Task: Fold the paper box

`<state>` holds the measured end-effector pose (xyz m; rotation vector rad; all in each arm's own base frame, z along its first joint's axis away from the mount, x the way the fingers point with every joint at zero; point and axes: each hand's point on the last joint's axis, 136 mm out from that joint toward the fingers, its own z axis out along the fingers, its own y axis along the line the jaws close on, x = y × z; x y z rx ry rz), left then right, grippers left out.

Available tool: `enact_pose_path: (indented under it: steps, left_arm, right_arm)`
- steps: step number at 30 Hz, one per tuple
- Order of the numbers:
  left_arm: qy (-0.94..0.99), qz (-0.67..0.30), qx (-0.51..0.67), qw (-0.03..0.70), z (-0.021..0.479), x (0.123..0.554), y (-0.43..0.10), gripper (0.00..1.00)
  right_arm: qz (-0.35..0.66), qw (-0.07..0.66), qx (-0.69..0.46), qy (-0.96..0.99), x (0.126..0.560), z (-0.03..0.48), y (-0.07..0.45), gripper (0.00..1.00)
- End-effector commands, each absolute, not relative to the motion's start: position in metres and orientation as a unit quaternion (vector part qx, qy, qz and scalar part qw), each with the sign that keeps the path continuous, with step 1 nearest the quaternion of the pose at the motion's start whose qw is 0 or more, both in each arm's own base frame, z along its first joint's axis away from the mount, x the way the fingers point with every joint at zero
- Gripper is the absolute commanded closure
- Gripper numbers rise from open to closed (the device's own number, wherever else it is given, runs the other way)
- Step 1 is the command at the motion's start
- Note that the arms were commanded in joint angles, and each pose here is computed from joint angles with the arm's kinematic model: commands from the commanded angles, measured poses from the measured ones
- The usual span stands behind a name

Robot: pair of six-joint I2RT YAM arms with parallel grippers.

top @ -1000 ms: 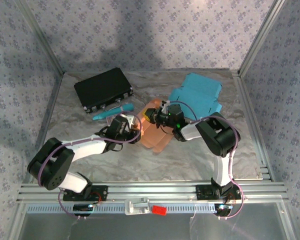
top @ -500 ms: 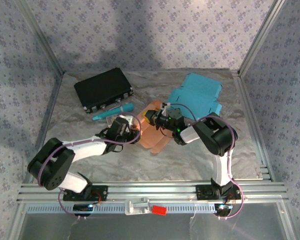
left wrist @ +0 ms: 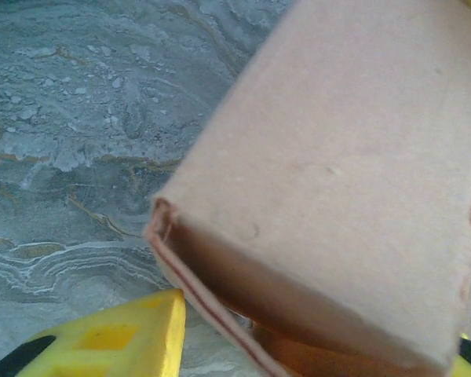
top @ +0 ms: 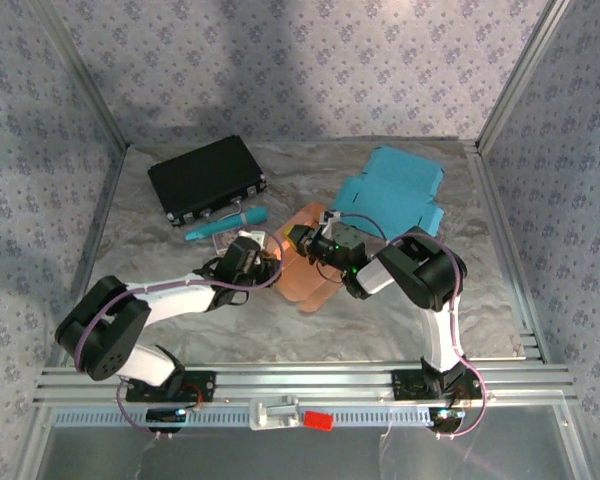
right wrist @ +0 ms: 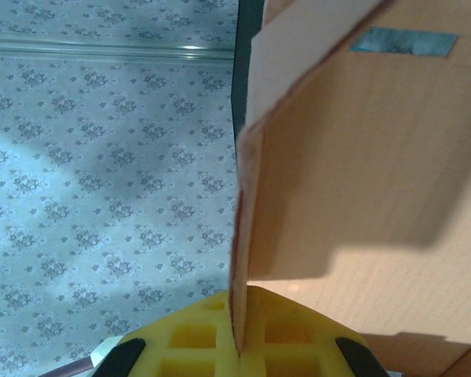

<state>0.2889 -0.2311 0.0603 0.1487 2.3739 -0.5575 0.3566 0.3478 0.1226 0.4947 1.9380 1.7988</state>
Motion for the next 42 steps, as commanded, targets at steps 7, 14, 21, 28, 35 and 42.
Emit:
enact_pose_path:
  steps: [7,14,21,28,35,42]
  left_arm:
    - [0.911,-0.181,0.036,0.367,0.065,0.299,-0.237,0.64]
    - [0.91,-0.167,0.002,0.38,0.063,0.306,-0.238,0.7]
    - [0.91,-0.145,-0.012,0.388,0.065,0.32,-0.245,0.73]
    - [0.915,-0.118,-0.027,0.384,0.06,0.326,-0.243,0.79]
    - [0.919,-0.102,-0.024,0.38,0.058,0.327,-0.241,0.97]
    - [0.922,-0.087,-0.018,0.376,0.065,0.329,-0.24,1.0]
  right_arm:
    - [0.644,0.263,0.18,0.695,0.36,0.135,0.345,1.0]
    - [0.65,0.262,0.194,0.687,0.363,0.139,0.347,1.0]
    - [0.646,0.27,0.214,0.681,0.364,0.139,0.344,1.0]
    - [0.644,0.268,0.234,0.678,0.368,0.136,0.34,1.0]
    - [0.638,0.266,0.251,0.678,0.374,0.137,0.333,1.0]
    - [0.636,0.256,0.267,0.677,0.376,0.137,0.335,1.0]
